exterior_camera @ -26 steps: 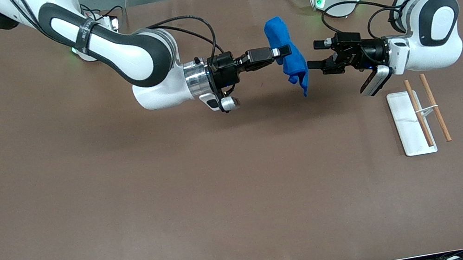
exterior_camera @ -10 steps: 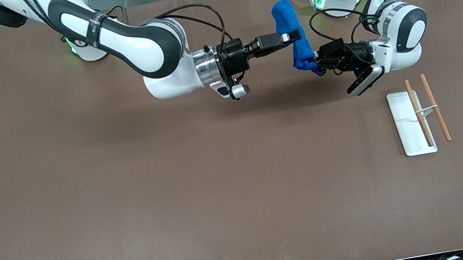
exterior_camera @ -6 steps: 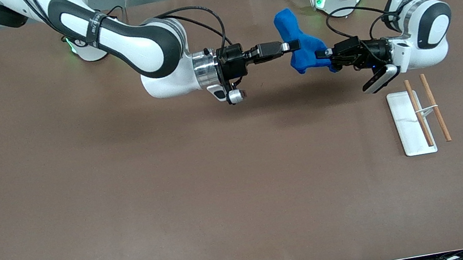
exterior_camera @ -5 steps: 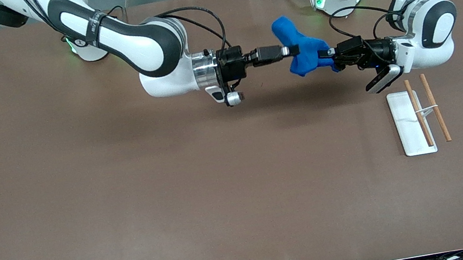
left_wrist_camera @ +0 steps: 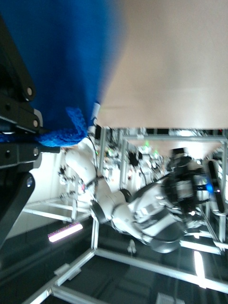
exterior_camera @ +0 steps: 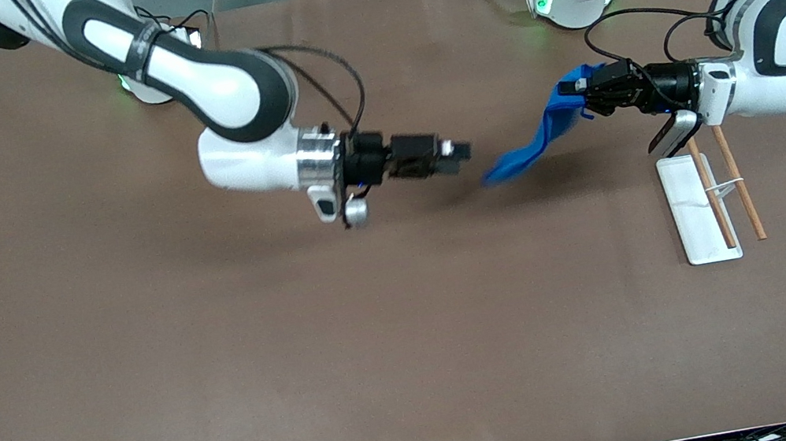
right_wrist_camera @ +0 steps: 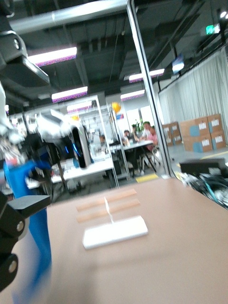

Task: Right arm passes towel to left arm to hang
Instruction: 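Open the right gripper and pull the towel away with the left gripper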

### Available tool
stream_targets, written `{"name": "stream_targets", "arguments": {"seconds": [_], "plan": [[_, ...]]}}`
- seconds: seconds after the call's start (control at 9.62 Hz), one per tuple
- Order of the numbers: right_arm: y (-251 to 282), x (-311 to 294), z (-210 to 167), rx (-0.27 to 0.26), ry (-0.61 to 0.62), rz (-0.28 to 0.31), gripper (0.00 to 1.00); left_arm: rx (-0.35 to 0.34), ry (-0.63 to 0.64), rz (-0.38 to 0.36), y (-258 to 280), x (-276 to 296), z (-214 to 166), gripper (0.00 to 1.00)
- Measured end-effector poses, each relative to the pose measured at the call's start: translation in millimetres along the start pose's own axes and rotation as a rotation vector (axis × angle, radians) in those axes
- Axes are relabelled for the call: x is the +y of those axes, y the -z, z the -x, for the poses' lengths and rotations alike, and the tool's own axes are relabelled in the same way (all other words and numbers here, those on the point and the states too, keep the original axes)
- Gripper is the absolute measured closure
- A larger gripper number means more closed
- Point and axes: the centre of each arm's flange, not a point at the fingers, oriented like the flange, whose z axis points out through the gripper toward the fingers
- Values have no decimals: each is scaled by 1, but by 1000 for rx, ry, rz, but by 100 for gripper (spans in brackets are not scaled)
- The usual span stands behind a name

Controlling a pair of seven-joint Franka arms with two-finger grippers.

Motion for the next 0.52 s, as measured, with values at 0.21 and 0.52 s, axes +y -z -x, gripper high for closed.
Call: {"name": "stream_targets", "arguments": {"seconds": [0.21,0.52], "plan": [[54,51,-65,-32,131,155,0,-61,2,-143,15,25,-11,96],[145,66,-136,-138,263,530,0,-117,-7,-380,42,61,-30,96]]}}
